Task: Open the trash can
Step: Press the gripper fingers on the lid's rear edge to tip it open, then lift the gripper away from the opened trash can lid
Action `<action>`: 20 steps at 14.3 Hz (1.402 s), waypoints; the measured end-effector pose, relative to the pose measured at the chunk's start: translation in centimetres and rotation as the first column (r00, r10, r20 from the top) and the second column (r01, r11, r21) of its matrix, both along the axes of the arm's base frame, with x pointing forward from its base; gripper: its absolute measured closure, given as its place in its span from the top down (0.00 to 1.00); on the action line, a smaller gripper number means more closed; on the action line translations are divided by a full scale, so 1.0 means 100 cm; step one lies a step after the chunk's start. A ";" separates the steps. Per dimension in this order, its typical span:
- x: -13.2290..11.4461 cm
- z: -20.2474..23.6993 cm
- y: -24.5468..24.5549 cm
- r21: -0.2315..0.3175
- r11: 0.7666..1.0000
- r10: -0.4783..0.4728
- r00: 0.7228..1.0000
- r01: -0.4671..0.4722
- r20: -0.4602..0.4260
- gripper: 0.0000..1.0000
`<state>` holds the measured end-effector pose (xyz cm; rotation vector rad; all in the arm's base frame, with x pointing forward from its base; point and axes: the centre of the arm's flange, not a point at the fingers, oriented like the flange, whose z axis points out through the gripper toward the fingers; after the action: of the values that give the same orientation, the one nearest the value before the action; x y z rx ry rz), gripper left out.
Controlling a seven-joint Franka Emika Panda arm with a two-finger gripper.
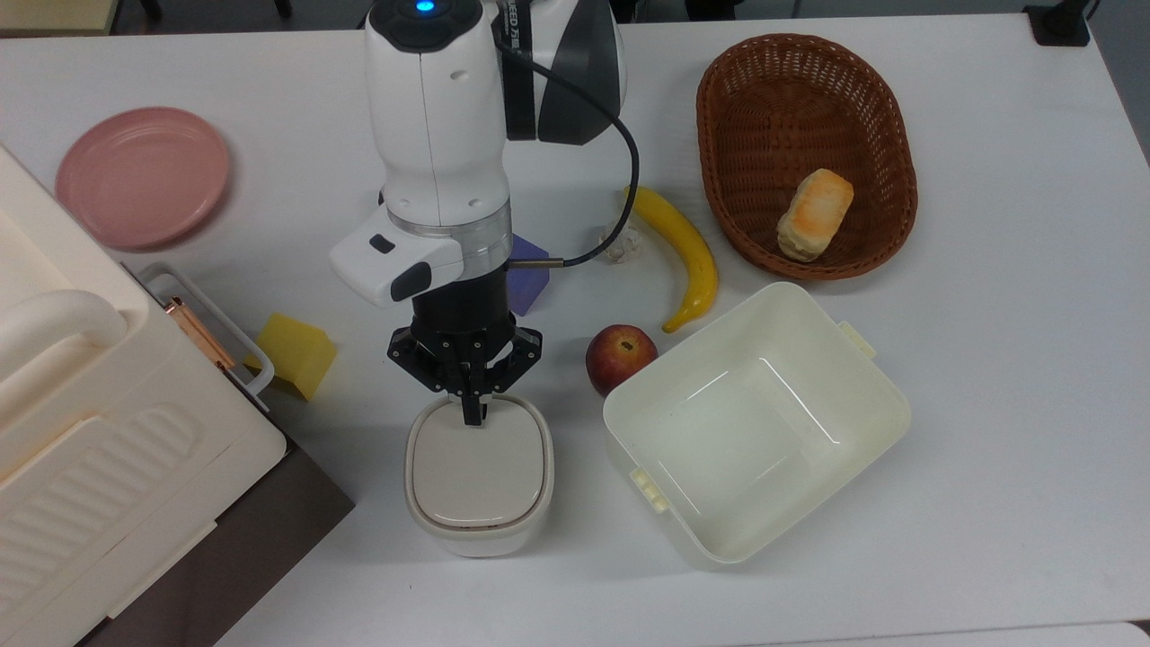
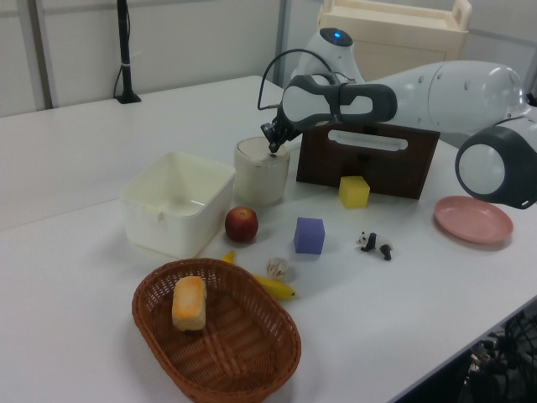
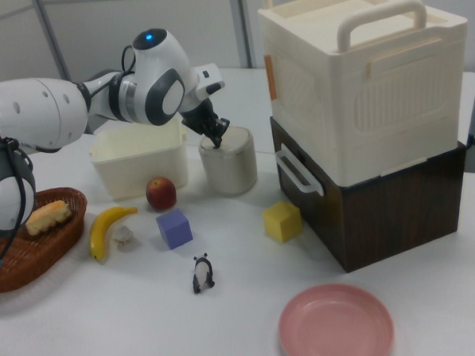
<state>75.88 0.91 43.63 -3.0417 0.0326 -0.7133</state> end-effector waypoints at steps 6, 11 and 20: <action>0.001 -0.005 0.006 -0.023 1.000 0.018 1.000 -0.018 -0.005 0.01; 0.001 -0.006 0.009 -0.041 0.999 0.029 1.000 -0.029 -0.006 0.01; 0.001 -0.006 0.015 -0.069 0.998 0.008 1.000 -0.008 -0.002 0.01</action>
<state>76.00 2.40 43.06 -3.1057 -0.0040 -0.7258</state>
